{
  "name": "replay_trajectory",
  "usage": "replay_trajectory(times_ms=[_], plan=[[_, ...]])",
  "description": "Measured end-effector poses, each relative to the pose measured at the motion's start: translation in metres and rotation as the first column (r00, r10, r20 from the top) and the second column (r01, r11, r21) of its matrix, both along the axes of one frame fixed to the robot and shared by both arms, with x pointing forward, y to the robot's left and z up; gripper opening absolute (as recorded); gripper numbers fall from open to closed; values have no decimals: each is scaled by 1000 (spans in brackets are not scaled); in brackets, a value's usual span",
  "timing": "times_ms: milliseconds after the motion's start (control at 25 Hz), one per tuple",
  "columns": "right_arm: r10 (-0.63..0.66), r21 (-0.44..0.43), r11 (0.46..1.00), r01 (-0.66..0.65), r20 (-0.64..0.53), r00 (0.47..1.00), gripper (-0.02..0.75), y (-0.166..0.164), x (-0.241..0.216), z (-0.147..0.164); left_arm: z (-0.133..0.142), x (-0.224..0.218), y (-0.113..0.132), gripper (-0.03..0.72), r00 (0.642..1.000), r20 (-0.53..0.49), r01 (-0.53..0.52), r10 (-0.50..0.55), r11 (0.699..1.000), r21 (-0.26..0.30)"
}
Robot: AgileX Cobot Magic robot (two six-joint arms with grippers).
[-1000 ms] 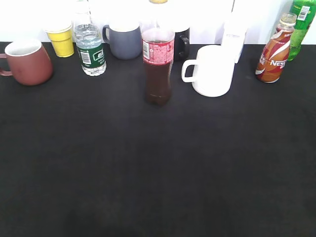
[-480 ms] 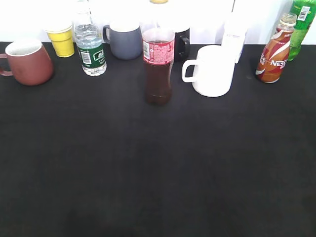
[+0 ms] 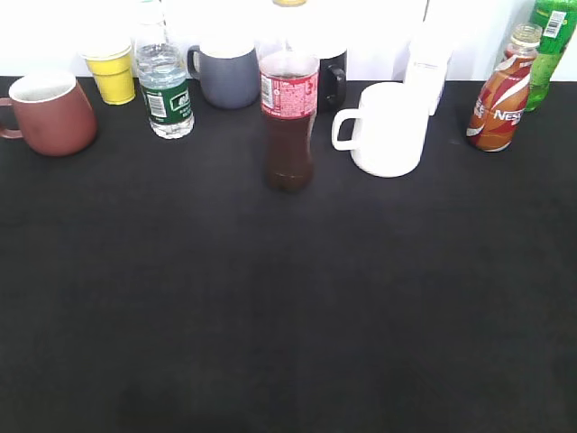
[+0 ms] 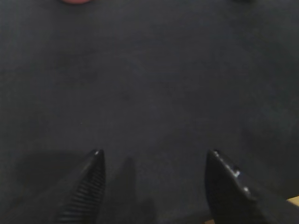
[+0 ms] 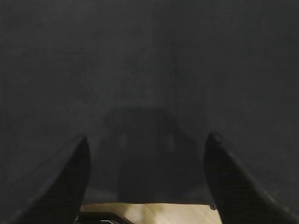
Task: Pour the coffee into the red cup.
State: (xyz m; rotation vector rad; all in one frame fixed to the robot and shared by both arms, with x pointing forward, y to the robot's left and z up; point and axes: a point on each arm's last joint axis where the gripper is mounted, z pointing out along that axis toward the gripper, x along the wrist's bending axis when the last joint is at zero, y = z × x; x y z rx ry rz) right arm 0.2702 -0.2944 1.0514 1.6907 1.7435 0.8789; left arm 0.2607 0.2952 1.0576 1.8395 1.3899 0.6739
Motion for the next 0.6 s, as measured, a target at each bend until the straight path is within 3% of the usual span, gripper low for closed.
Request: replay_trajectory(times_ms=[480,600], plan=[[0,1,1000,0,2,1000,589,0,0,0,0,0,0,509,1000,1,-1,1,1000,2],[-1,3,1000,1,31,1000,589,0,-4,1,0,0,3,509,993,1,-117,117,993,2]])
